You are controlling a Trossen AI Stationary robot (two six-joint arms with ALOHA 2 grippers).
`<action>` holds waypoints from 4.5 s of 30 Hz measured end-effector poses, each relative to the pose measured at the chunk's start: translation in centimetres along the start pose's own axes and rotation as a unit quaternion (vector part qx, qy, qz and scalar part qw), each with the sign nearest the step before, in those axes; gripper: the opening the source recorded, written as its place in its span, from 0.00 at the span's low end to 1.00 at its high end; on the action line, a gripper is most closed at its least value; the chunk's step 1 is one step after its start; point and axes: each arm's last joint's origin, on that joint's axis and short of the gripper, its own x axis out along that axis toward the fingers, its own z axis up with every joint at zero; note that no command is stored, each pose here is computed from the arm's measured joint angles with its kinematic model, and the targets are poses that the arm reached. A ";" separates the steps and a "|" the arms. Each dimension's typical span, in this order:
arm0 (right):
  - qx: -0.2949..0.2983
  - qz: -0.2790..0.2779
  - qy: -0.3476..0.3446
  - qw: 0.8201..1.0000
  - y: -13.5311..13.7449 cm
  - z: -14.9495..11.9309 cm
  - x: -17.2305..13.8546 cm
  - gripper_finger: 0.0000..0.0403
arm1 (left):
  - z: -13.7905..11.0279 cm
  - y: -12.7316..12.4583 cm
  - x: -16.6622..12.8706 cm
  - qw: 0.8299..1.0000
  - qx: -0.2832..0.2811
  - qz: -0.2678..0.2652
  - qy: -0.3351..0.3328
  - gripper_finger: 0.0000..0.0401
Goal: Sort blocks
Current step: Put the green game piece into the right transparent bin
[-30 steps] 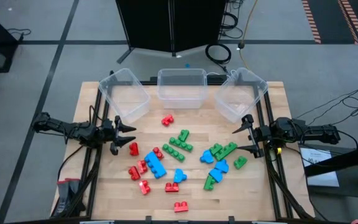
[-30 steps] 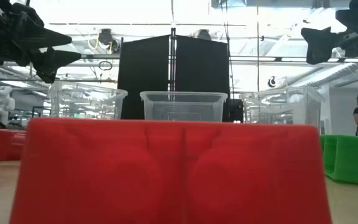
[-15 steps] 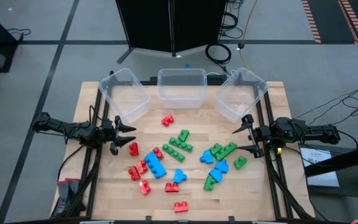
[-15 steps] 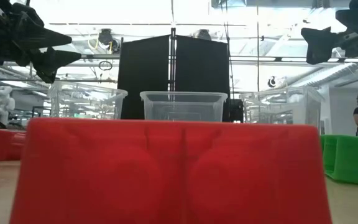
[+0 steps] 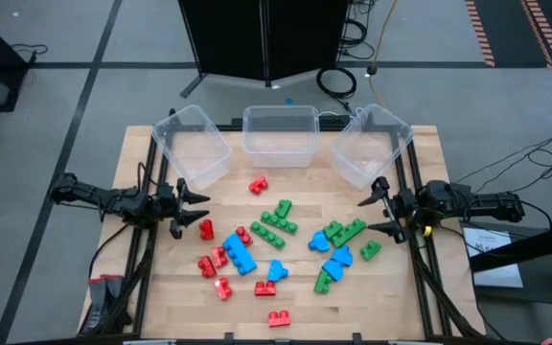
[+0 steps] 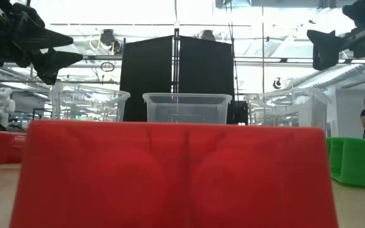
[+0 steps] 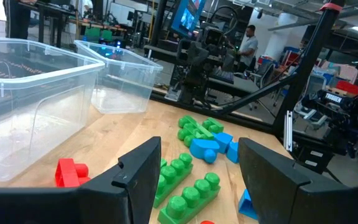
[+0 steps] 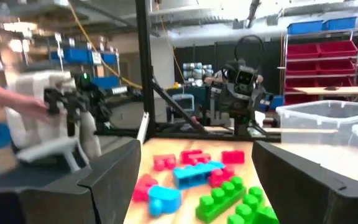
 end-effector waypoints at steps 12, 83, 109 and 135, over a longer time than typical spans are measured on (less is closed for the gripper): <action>0.257 0.051 -0.146 0.954 0.4 3.0 -0.5 0.75 | 0.2 0.0 0.0 1.000 0.020 0.005 -0.016 0.52; 0.361 -0.147 0.516 0.762 1.2 14.9 8.4 0.75 | 18.5 -4.3 -1.5 0.978 -0.143 -0.061 -0.141 0.52; 0.041 -0.078 0.733 0.674 8.0 -2.2 10.3 0.75 | 18.4 -4.3 -1.4 0.978 -0.145 -0.047 -0.140 0.52; 0.102 -0.144 0.720 0.671 6.7 -7.2 7.0 0.39 | 17.9 -4.2 -1.3 0.980 -0.160 -0.040 -0.113 0.52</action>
